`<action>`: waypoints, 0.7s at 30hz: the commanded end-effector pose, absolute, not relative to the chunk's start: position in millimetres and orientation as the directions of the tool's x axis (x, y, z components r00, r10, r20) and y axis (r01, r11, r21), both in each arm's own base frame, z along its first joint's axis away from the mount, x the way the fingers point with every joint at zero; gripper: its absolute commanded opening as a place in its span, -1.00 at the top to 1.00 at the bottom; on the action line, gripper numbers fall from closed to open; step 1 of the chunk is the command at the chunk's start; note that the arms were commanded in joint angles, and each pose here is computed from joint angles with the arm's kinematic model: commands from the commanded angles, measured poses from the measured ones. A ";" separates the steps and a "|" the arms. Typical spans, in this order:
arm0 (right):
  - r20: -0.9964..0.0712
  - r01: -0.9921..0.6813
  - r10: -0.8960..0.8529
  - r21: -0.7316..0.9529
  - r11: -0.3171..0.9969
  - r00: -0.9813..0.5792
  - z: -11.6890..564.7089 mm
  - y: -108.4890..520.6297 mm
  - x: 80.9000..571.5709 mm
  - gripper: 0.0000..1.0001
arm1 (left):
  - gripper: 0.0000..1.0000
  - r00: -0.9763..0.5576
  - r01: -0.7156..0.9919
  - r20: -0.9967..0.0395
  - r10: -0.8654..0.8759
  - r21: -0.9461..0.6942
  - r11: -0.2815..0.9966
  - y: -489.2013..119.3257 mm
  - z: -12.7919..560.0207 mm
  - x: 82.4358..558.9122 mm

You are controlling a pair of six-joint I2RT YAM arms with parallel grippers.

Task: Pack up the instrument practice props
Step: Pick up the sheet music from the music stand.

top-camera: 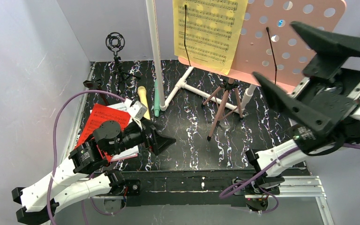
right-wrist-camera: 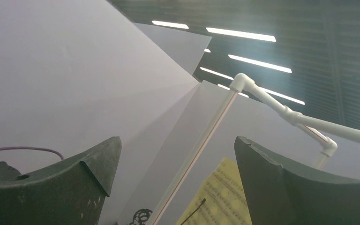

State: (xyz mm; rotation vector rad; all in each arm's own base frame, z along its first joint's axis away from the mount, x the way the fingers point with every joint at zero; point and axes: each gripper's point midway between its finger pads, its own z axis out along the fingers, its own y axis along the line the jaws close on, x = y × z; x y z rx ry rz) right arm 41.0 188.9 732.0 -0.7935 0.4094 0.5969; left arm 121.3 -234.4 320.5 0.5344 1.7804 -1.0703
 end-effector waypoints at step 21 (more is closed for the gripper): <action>-0.724 -0.557 0.445 0.101 0.824 0.527 642.2 -22.4 164.5 -1.00 | -0.99 -0.454 0.744 -0.890 -0.035 -0.401 0.534 -257.0 309.4 134.2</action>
